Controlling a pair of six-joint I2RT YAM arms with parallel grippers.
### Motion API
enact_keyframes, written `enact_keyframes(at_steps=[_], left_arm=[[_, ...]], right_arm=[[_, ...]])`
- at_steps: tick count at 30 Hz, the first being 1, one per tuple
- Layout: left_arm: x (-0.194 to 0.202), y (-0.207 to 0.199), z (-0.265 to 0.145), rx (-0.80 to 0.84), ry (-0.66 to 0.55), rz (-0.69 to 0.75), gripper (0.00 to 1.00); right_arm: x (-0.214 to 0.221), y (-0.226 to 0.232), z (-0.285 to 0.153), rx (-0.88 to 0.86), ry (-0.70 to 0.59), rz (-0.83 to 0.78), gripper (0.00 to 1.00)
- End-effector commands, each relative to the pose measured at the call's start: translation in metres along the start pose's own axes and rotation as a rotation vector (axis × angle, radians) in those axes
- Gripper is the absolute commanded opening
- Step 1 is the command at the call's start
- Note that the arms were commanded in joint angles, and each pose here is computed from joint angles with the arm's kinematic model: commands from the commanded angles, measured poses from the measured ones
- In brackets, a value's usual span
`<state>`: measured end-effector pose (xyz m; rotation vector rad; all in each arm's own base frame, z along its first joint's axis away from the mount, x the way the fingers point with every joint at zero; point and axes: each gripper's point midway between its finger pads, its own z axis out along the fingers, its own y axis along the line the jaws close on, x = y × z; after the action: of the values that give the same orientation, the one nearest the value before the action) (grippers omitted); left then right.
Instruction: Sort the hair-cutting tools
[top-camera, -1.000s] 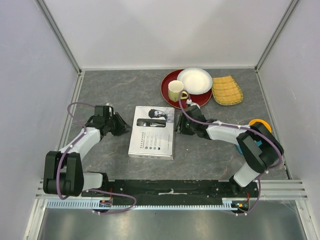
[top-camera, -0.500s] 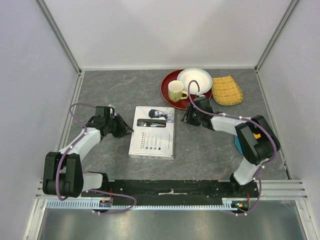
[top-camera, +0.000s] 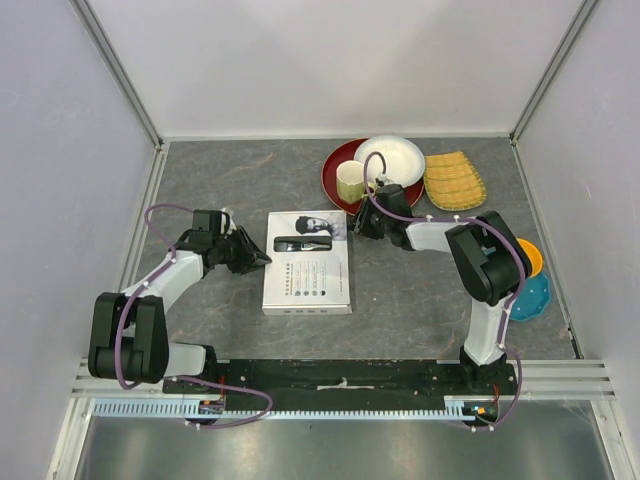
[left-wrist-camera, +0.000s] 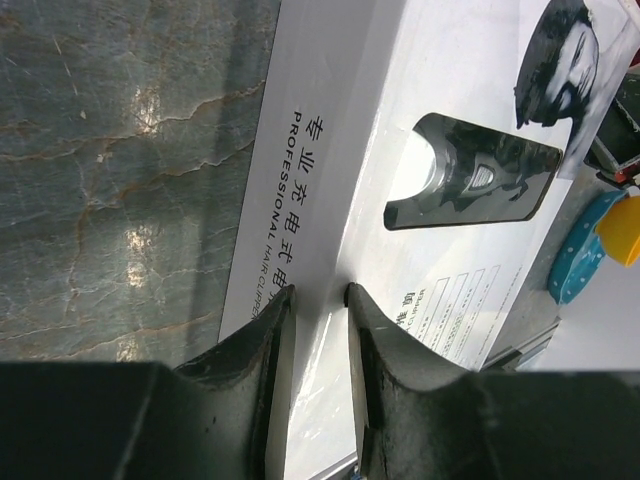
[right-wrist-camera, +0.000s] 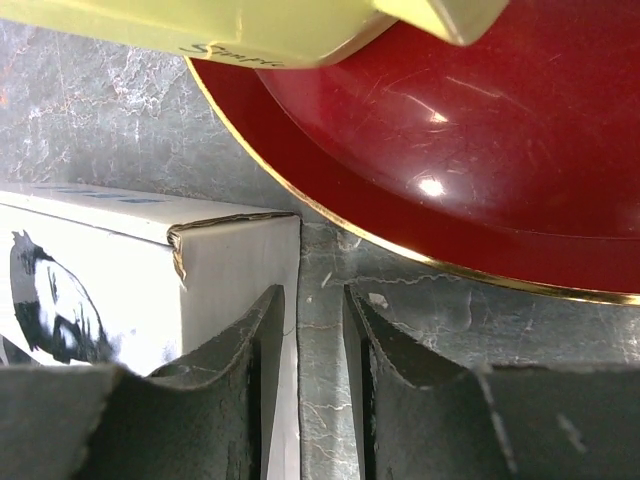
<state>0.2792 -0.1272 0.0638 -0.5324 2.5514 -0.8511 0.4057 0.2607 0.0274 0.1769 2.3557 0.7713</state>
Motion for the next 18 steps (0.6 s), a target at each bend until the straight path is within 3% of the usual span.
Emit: enact_keyframes(at_steps=[1,3,7,9,13,18], left_arm=[[0.005,-0.001,-0.004,-0.003,0.001,0.042,0.33],[-0.003,0.0,-0.01,-0.037,-0.039,0.045,0.33],[-0.012,0.014,-0.031,-0.157,-0.123,0.033,0.35],[-0.021,0.017,-0.046,-0.199,-0.202,0.046,0.36],[-0.019,0.021,-0.063,-0.233,-0.251,0.057,0.37],[0.009,0.033,-0.056,-0.228,-0.165,0.029,0.37]], right_arm=[[0.019,0.024,0.004,-0.061,0.048,-0.004,0.39],[0.013,0.016,-0.002,-0.005,0.023,-0.002,0.4],[-0.011,-0.026,-0.038,0.277,-0.107,-0.008,0.53],[-0.012,-0.034,-0.055,0.324,-0.132,-0.008,0.56],[0.021,-0.06,-0.077,0.393,-0.06,-0.023,0.58],[0.082,-0.065,-0.106,0.339,0.073,-0.059,0.52]])
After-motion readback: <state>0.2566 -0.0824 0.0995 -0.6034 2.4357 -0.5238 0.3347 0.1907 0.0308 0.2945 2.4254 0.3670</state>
